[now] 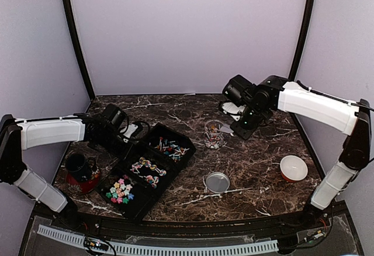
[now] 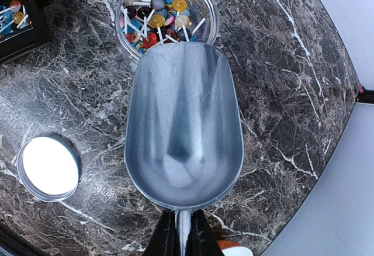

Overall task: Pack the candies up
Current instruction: Place the fake candies in the packing box.

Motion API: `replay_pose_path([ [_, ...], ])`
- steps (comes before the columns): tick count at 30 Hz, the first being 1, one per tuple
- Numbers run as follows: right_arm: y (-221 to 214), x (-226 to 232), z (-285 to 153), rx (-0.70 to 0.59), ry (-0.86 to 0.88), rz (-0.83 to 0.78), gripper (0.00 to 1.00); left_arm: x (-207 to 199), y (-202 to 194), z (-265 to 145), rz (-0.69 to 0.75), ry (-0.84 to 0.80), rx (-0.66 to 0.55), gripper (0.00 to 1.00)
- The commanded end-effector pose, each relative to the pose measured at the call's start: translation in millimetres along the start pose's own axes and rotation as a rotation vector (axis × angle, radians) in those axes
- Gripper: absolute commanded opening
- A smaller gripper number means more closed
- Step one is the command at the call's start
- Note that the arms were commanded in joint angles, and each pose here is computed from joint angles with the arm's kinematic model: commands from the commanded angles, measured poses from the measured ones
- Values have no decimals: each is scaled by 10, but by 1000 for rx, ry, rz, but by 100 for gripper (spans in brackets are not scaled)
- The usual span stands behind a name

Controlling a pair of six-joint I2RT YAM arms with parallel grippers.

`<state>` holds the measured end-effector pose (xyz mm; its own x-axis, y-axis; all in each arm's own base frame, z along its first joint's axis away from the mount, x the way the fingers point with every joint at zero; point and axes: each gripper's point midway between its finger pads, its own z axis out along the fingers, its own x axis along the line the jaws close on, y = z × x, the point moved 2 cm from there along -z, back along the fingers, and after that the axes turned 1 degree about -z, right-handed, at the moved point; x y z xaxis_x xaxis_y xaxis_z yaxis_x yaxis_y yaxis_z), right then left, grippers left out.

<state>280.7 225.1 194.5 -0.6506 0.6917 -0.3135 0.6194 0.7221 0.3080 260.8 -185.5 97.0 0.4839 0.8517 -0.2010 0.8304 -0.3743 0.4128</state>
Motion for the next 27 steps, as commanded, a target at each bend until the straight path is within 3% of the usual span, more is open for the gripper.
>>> replay_pose_path([
  [1, 84, -129, -150, -23, -37, 20, 0, -148, 298, -227, 4, -72, -130, 0],
  [8, 322, 82, -411, -139, 39, -29, 0, -147, 282, -196, 1, -76, -116, 0],
  [16, 559, 605, -538, -182, 112, -171, 0, -230, 248, -143, -12, -149, -92, 0],
  [27, 982, 620, -1042, -476, 210, -30, 0, -305, 205, -10, -189, -436, -51, 0],
])
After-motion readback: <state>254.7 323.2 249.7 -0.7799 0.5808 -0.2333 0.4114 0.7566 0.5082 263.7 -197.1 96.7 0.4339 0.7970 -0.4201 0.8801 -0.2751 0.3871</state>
